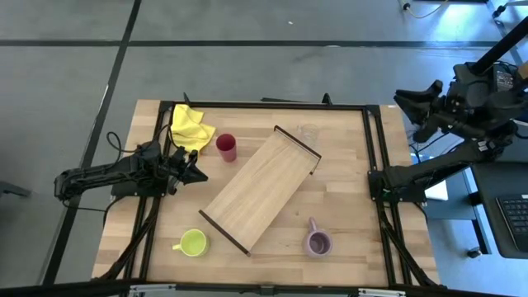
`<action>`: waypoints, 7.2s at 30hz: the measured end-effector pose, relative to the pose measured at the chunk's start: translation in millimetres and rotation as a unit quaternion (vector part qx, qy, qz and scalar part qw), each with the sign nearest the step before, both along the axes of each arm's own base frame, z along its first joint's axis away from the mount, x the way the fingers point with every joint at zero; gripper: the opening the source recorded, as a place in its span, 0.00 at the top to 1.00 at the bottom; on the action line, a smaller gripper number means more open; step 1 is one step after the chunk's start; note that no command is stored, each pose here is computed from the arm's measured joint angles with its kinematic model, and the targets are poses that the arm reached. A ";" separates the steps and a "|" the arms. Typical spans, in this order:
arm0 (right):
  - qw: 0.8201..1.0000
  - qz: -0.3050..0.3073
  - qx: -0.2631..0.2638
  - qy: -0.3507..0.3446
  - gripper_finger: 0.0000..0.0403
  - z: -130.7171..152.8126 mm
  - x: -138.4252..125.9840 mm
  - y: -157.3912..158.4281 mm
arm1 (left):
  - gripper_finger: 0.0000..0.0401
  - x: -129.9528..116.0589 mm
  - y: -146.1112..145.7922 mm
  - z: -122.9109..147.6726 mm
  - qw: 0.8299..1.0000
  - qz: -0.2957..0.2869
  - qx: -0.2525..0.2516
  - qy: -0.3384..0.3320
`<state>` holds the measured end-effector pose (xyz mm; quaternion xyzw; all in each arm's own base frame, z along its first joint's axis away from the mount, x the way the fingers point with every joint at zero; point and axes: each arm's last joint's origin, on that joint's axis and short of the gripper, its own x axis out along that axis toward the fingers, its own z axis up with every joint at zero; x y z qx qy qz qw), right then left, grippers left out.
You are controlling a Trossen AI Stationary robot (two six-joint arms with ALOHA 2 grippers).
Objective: Stack small to large cups/mugs on shelf
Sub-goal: Put the transparent mug on the shelf
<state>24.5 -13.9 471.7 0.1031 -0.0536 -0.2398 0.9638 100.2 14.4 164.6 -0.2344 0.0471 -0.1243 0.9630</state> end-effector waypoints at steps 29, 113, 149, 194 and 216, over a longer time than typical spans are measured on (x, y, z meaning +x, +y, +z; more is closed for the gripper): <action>0.981 -0.174 -0.072 -0.056 0.73 57.1 -73.6 -23.5 | 0.95 0.0 0.0 0.0 1.000 0.000 0.000 0.000; 0.954 -0.114 0.125 0.249 0.73 26.2 38.7 0.5 | 0.95 0.0 0.0 0.0 1.000 0.000 0.000 0.000; 0.869 -0.011 0.219 0.444 0.73 -76.2 164.5 -75.4 | 0.95 0.0 0.0 0.0 1.000 0.000 0.000 0.000; 0.813 0.046 0.324 0.481 0.72 -250.2 189.6 -181.4 | 0.95 0.0 0.0 0.0 1.000 0.000 0.000 0.000; 0.807 0.000 0.318 0.498 0.58 -272.7 192.5 -199.0 | 0.95 0.0 0.0 0.0 1.000 0.000 0.000 0.000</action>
